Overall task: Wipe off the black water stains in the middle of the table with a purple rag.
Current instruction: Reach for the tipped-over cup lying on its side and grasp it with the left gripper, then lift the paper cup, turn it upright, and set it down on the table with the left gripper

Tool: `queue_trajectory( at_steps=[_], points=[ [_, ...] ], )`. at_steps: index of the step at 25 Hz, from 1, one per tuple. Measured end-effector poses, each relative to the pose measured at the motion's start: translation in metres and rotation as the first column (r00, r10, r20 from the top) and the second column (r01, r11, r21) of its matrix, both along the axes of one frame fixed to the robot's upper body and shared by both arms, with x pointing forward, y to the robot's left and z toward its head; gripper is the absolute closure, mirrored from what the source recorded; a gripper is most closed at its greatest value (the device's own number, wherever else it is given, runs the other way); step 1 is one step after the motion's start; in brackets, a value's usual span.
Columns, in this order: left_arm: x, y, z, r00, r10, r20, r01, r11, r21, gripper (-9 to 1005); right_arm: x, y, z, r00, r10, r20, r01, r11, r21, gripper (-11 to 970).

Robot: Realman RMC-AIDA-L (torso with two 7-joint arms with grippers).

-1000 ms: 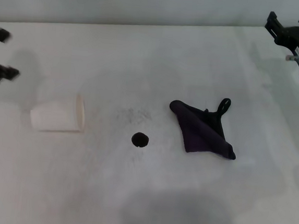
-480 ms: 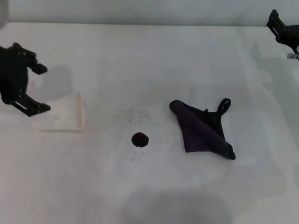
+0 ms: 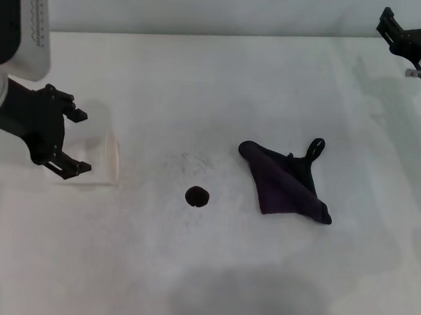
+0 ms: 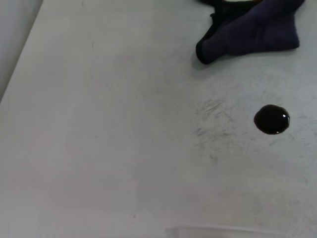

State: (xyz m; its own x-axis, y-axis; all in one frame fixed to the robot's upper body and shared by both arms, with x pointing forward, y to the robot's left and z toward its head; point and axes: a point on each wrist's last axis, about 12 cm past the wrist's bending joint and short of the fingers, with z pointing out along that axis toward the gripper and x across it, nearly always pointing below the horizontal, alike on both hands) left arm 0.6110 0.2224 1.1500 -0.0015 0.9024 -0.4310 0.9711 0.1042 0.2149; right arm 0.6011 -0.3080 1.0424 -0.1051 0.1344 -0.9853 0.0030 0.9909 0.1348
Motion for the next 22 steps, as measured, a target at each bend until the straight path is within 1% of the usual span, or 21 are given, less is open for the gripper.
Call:
queue_trajectory(
  at_steps=[8,11,15,22],
  points=[
    [0.002,-0.002,-0.016,1.0,-0.004,-0.016,0.004,1.0,0.016,113,0.003,0.002,0.003,1.0,0.001,0.01,-0.001,1.0,0.008,91],
    [0.0,-0.004,-0.029,0.999,0.0,-0.032,0.001,1.0,0.029,114,0.004,0.004,0.003,1.0,0.006,0.013,-0.006,1.0,0.01,91],
    [0.0,-0.003,-0.042,0.999,0.019,-0.027,-0.018,0.999,0.038,115,0.004,0.005,0.004,1.0,0.009,0.014,-0.009,1.0,0.011,91],
    [0.001,-0.002,-0.047,0.999,0.033,-0.021,-0.033,0.999,0.034,116,0.007,0.008,0.006,1.0,0.018,0.02,-0.019,1.0,0.009,91]
  ],
)
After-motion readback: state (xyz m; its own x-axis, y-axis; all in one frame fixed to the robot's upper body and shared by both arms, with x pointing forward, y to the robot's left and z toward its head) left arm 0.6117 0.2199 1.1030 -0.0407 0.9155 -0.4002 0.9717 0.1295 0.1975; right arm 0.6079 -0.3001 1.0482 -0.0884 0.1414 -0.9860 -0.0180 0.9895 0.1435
